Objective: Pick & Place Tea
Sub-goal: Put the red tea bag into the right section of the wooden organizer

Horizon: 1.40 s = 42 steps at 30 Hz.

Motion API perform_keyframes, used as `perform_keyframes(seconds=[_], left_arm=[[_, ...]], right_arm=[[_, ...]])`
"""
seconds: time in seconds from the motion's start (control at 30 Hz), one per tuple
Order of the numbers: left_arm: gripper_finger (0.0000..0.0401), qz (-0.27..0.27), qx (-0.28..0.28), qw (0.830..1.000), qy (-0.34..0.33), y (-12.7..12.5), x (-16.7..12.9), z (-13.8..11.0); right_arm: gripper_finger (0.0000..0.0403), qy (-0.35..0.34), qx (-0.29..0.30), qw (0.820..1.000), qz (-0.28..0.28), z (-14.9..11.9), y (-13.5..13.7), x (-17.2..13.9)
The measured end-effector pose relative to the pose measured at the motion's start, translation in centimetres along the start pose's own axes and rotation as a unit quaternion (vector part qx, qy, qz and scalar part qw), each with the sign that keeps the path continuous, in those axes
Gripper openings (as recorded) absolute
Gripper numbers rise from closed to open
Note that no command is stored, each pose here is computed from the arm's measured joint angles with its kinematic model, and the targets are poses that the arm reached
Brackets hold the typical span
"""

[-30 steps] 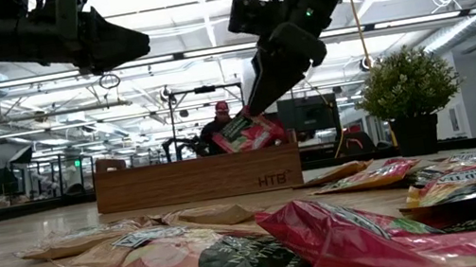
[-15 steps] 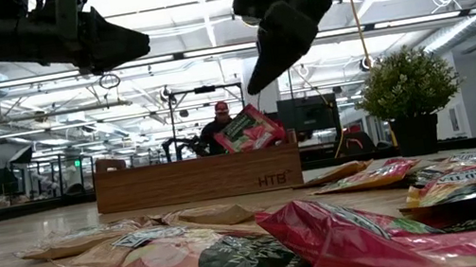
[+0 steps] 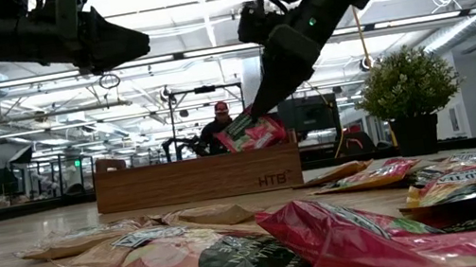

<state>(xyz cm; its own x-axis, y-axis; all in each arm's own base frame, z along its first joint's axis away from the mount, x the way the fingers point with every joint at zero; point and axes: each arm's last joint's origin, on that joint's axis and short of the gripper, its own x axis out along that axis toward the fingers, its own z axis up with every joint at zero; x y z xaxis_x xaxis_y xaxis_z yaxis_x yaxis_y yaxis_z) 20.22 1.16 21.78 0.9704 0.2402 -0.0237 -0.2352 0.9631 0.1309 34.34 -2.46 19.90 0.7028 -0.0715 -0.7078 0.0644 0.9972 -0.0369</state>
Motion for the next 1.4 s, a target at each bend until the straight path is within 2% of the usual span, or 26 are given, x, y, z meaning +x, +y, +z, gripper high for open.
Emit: perform_keyframes(seconds=[0.2,0.37,0.43,0.63,0.77,0.87,1.13,1.4], left_arm=[[0.02,0.0,0.0,1.0,0.0,0.0,0.0,0.0],[0.02,0.0,0.0,1.0,0.0,0.0,0.0,0.0],[0.02,0.0,0.0,1.0,0.0,0.0,0.0,0.0],[0.02,0.0,0.0,1.0,0.0,0.0,0.0,0.0],[0.02,0.0,0.0,1.0,0.0,0.0,0.0,0.0],[0.02,0.0,0.0,1.0,0.0,0.0,0.0,0.0],[0.02,0.0,0.0,1.0,0.0,0.0,0.0,0.0],[0.02,0.0,0.0,1.0,0.0,0.0,0.0,0.0]], right_arm=[[0.0097,-0.016,0.01,1.0,0.013,0.0,0.0,0.1],[0.0021,-0.016,-0.01,1.0,0.018,0.0,0.6,0.1],[0.0007,-0.017,-0.023,0.999,0.021,0.0,1.1,0.1],[0.0001,-0.046,-0.065,0.997,-0.024,-0.3,3.6,0.1],[0.0,-0.087,-0.075,0.993,-0.039,-1.6,5.3,0.3],[0.0,-0.104,-0.073,0.989,-0.071,-3.2,6.1,0.5],[0.0,-0.118,-0.059,0.981,-0.14,-5.9,6.8,0.5],[0.0,-0.12,-0.05,0.981,-0.142,-6.0,6.7,0.5]])
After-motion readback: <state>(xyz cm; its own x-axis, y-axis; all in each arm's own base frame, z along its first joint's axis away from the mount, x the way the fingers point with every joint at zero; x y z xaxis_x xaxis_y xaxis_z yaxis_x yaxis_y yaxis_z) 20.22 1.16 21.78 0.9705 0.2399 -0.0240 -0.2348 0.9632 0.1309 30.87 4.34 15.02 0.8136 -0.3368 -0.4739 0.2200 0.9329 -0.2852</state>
